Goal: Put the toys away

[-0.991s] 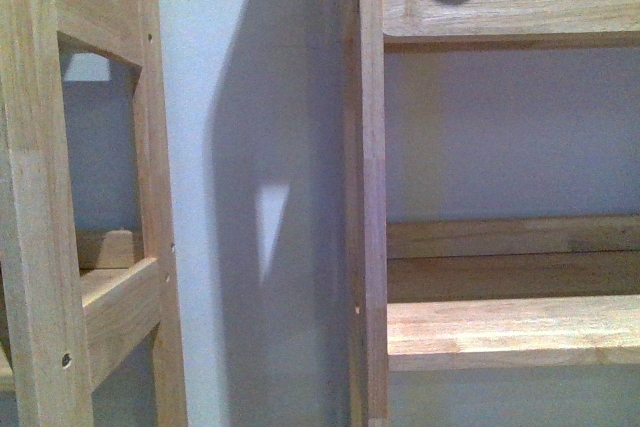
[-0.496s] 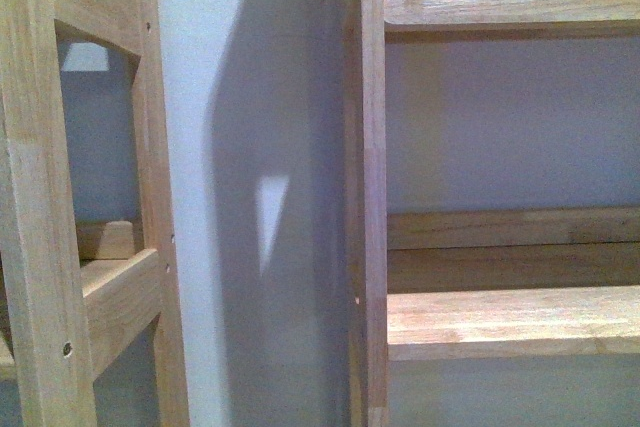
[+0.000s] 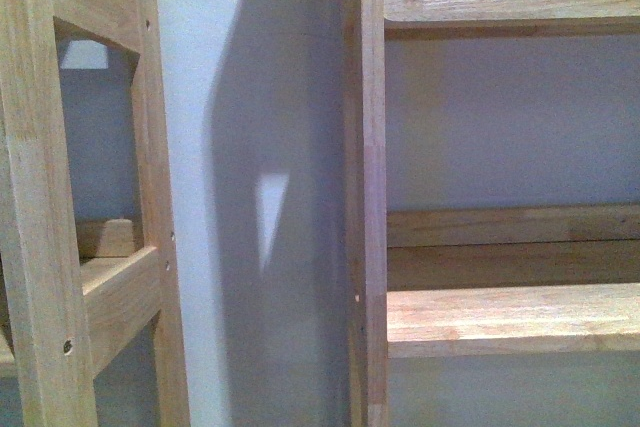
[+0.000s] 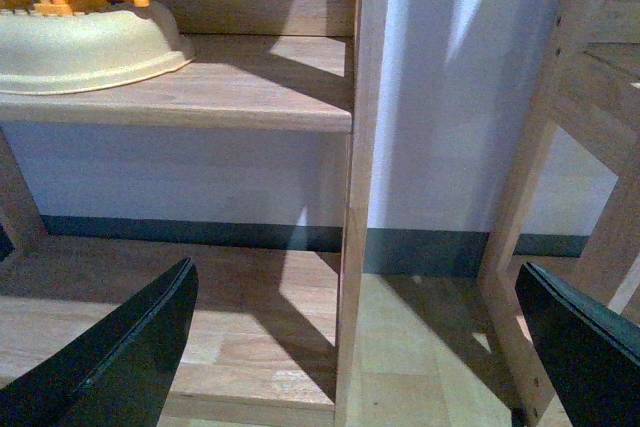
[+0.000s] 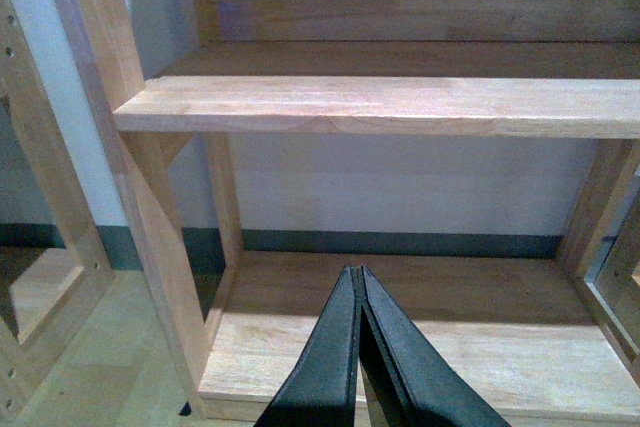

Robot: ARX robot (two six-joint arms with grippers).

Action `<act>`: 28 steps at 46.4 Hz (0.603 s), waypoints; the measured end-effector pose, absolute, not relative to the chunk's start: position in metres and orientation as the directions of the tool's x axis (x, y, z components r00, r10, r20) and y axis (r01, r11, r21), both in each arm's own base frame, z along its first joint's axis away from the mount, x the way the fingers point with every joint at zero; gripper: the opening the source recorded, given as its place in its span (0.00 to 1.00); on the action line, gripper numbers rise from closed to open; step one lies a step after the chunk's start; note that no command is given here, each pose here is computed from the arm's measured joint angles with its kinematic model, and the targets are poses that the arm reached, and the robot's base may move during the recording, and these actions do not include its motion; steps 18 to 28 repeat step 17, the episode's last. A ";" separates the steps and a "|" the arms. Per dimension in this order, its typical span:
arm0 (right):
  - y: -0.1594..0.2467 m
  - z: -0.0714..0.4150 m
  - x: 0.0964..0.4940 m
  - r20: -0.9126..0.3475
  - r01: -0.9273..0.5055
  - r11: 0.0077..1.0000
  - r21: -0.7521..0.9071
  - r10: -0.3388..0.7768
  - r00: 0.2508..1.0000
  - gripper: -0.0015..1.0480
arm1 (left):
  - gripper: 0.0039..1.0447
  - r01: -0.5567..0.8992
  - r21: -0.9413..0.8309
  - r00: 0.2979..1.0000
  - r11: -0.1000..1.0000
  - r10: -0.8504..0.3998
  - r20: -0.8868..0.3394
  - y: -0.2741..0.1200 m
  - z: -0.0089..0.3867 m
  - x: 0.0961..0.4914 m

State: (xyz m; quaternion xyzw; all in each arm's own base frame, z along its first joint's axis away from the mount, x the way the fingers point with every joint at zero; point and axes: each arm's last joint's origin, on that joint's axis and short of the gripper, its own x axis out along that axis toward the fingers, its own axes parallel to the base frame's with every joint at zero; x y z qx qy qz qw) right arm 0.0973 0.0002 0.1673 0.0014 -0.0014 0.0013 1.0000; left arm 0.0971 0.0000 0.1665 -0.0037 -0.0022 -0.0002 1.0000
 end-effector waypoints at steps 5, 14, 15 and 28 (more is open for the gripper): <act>0.000 0.167 0.097 0.003 -0.003 1.000 0.003 0.003 1.000 0.30 | 0.94 0.000 -0.007 1.000 1.000 0.000 0.004 0.000 0.167 0.097; 0.000 0.167 0.097 0.003 -0.003 1.000 0.003 0.003 1.000 0.57 | 0.94 0.000 -0.007 1.000 1.000 0.000 0.004 0.000 0.167 0.097; 0.000 0.167 0.097 0.003 -0.003 1.000 0.003 0.003 1.000 0.58 | 0.94 0.000 -0.007 1.000 1.000 0.000 0.004 0.000 0.167 0.097; 0.000 0.167 0.097 0.003 -0.003 1.000 0.003 0.003 1.000 0.65 | 0.94 0.000 -0.007 1.000 1.000 0.000 0.004 0.000 0.167 0.097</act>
